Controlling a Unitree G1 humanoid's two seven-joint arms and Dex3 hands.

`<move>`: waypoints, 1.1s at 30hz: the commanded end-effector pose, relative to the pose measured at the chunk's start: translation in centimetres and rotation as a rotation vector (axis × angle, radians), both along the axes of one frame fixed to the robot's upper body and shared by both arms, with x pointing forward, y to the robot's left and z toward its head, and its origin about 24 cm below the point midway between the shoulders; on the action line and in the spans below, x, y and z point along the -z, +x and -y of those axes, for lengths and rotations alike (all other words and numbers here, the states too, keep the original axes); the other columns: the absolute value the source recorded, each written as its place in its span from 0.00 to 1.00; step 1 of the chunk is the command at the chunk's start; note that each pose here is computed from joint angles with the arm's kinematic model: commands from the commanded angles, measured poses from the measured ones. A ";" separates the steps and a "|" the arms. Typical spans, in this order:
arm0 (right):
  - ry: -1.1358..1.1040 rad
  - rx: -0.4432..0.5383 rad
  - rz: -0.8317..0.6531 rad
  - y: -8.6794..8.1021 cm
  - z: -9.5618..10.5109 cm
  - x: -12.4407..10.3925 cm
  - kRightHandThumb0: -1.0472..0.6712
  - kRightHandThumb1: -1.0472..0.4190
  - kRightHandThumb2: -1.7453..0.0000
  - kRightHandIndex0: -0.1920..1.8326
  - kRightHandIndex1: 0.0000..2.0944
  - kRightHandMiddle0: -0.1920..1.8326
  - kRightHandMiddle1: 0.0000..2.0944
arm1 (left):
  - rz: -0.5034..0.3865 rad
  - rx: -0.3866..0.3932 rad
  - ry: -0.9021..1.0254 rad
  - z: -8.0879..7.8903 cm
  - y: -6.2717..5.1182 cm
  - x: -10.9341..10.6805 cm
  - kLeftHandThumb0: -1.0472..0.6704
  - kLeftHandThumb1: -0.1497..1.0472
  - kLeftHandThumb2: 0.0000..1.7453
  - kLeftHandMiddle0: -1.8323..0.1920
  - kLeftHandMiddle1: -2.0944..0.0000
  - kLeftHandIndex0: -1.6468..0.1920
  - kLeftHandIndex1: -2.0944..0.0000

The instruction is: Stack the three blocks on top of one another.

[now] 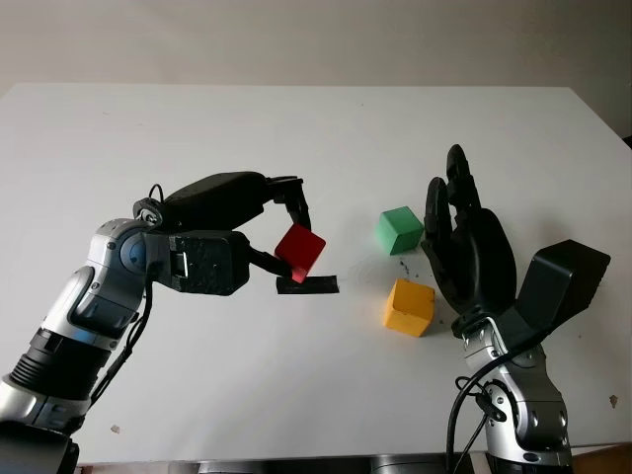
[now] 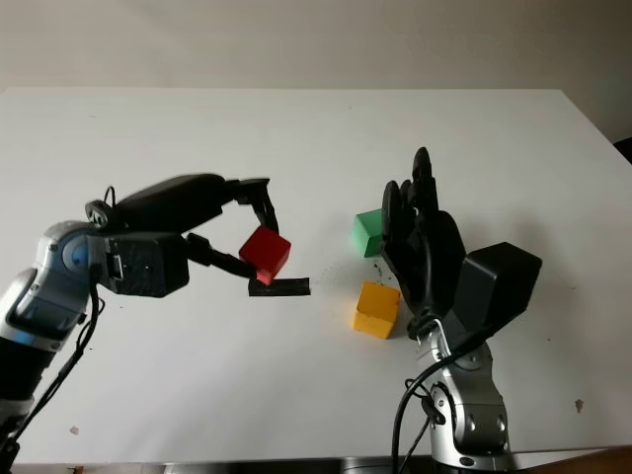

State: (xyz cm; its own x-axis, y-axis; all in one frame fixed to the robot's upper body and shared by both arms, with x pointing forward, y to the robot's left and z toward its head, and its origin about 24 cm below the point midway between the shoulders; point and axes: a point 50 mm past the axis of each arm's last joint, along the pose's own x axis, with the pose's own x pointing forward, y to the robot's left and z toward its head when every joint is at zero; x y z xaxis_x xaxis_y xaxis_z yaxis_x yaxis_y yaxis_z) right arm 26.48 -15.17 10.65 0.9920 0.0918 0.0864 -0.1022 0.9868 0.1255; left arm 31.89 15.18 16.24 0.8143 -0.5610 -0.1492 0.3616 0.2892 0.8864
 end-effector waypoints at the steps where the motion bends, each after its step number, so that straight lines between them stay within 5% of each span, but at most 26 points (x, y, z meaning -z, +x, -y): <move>1: -0.005 0.000 0.016 -0.3 0.0 -0.4 0.23 0.00 0.65 0.00 0.00 0.00 0.00 | -0.023 -0.015 -0.020 0.4 -0.4 0.6 0.40 0.95 0.03 0.84 0.97 0.76 0.24; 8: -0.007 0.003 0.026 -0.2 0.1 -0.6 0.23 0.00 0.66 0.00 0.00 0.00 0.00 | -0.064 -0.090 0.032 0.8 -1.2 1.9 0.38 0.98 0.03 0.85 0.98 0.80 0.13; 25: -0.008 0.009 0.020 -0.2 0.1 -0.4 0.23 0.00 0.67 0.00 0.00 0.00 0.00 | 0.011 -0.127 -0.029 1.5 -0.3 3.5 0.41 0.97 0.03 0.81 0.96 0.81 0.17; 33: -0.011 -0.003 0.013 -0.2 0.0 -0.3 0.23 0.00 0.66 0.00 0.00 0.00 0.00 | -0.027 -0.124 -0.058 1.6 -0.1 3.5 0.40 0.95 0.03 0.80 0.95 0.79 0.19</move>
State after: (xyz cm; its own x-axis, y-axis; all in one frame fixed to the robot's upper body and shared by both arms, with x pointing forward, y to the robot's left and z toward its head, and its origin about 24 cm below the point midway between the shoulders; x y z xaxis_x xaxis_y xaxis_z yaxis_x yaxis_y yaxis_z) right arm 26.38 -15.07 10.84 0.9912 0.0938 0.0936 -0.1052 0.9865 0.1255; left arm 31.56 13.80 12.09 0.8748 -0.4587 -0.1557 0.3512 0.3792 0.8561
